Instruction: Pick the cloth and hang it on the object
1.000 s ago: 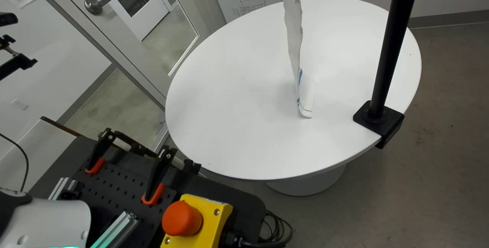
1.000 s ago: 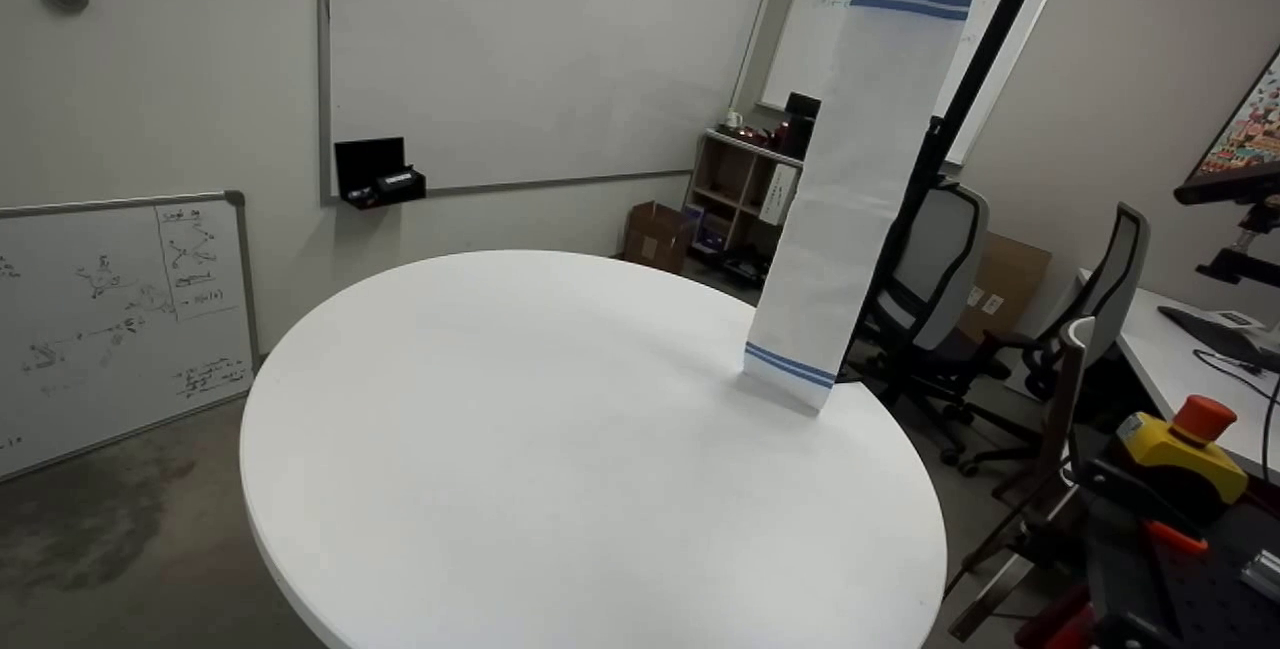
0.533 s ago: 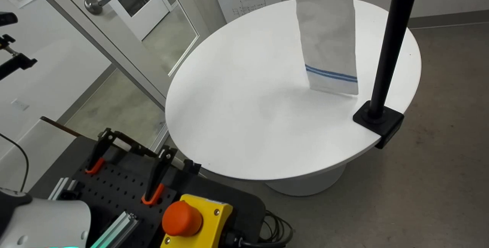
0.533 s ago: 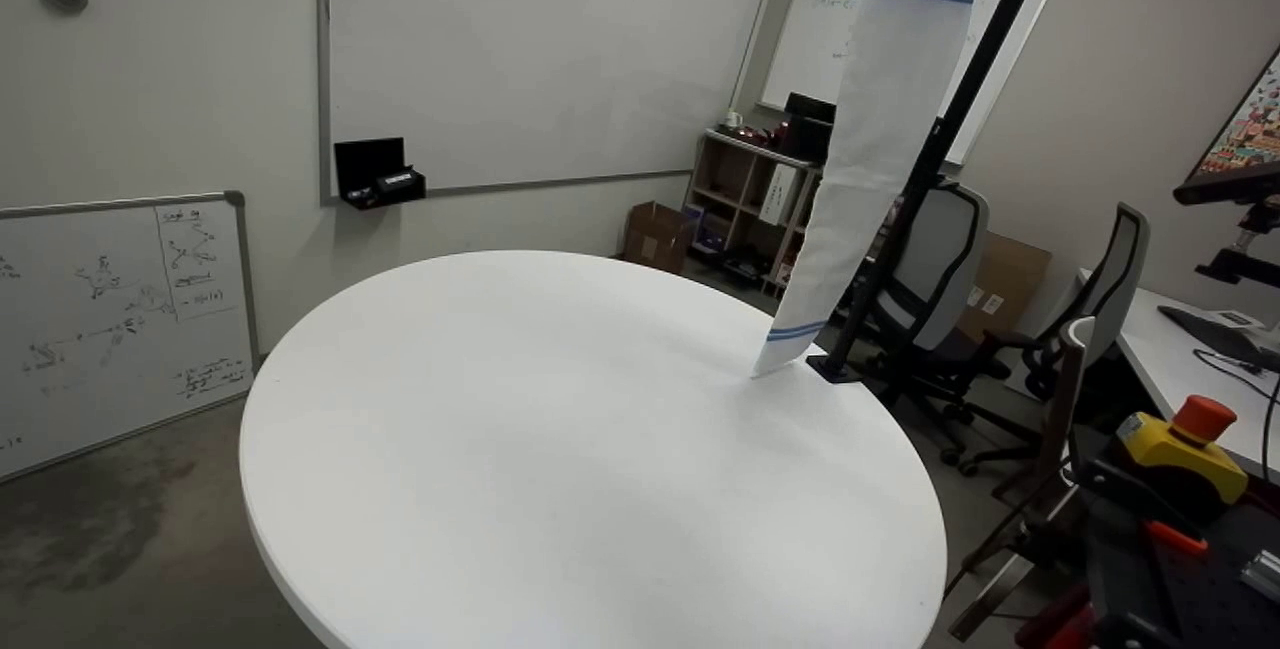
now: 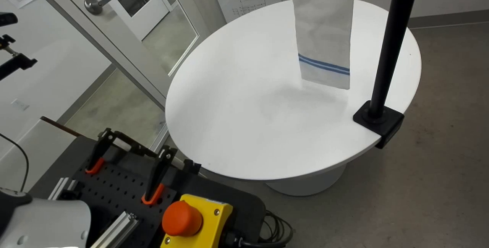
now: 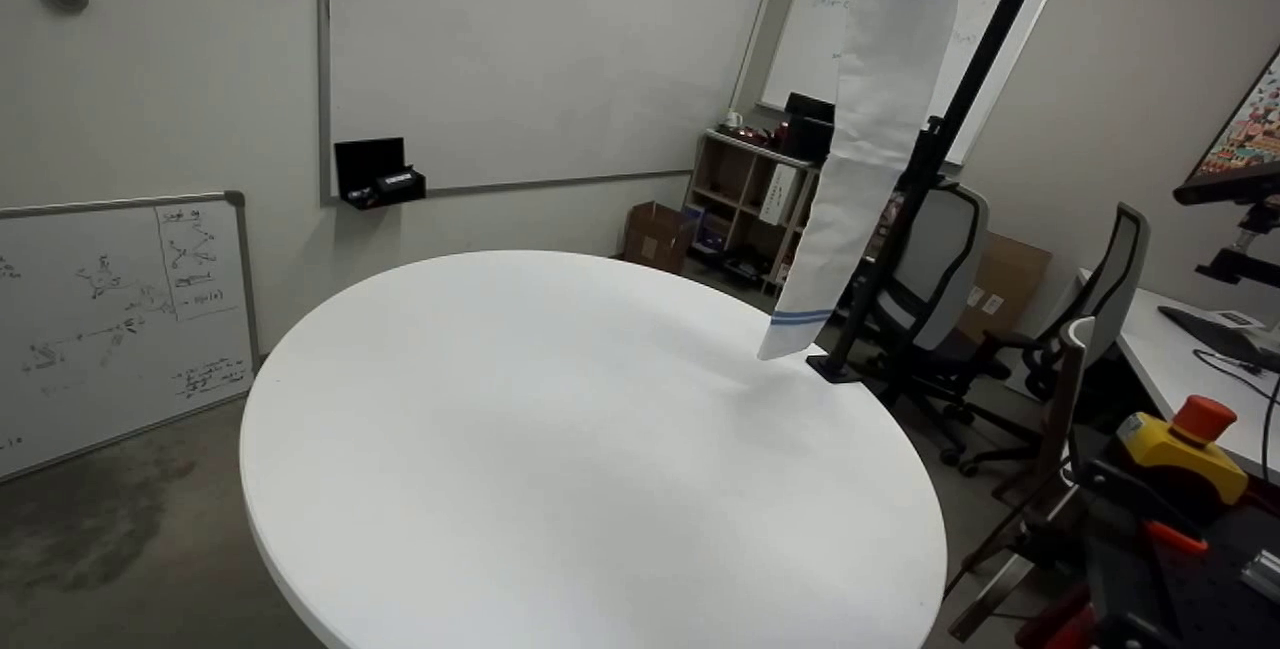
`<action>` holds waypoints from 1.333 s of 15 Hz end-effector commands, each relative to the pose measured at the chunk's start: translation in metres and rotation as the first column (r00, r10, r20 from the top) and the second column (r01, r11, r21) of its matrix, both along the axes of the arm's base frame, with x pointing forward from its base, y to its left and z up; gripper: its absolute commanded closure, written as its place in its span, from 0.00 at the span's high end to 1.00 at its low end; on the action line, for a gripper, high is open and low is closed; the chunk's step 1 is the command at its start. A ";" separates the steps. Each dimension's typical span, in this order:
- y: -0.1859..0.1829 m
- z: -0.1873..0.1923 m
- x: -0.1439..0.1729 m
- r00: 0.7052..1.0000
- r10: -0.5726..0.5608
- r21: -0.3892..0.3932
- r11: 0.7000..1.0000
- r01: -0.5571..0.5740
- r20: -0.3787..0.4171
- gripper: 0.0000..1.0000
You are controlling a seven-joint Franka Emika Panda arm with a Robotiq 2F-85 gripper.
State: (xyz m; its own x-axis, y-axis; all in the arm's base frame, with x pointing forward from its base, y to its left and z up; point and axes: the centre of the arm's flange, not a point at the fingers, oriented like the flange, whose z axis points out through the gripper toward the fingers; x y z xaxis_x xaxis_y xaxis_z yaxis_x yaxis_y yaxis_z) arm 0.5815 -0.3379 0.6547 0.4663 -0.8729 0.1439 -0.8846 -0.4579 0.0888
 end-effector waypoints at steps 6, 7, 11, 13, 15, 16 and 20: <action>-0.071 -0.037 0.083 0.974 -0.224 -0.018 0.974 0.224 -0.024 0.02; -0.075 -0.048 0.087 0.971 -0.238 -0.021 0.971 0.237 -0.035 0.02; -0.083 -0.091 0.102 0.958 -0.274 -0.032 0.962 0.272 -0.083 0.02; -0.082 -0.116 0.111 0.952 -0.284 -0.054 0.959 0.279 -0.119 0.02; -0.082 -0.141 0.119 0.944 -0.293 -0.080 0.955 0.284 -0.151 0.02; -0.082 -0.154 0.123 0.938 -0.300 -0.095 0.953 0.288 -0.172 0.02; -0.089 -0.211 0.129 0.907 -0.329 -0.142 0.943 0.301 -0.261 0.02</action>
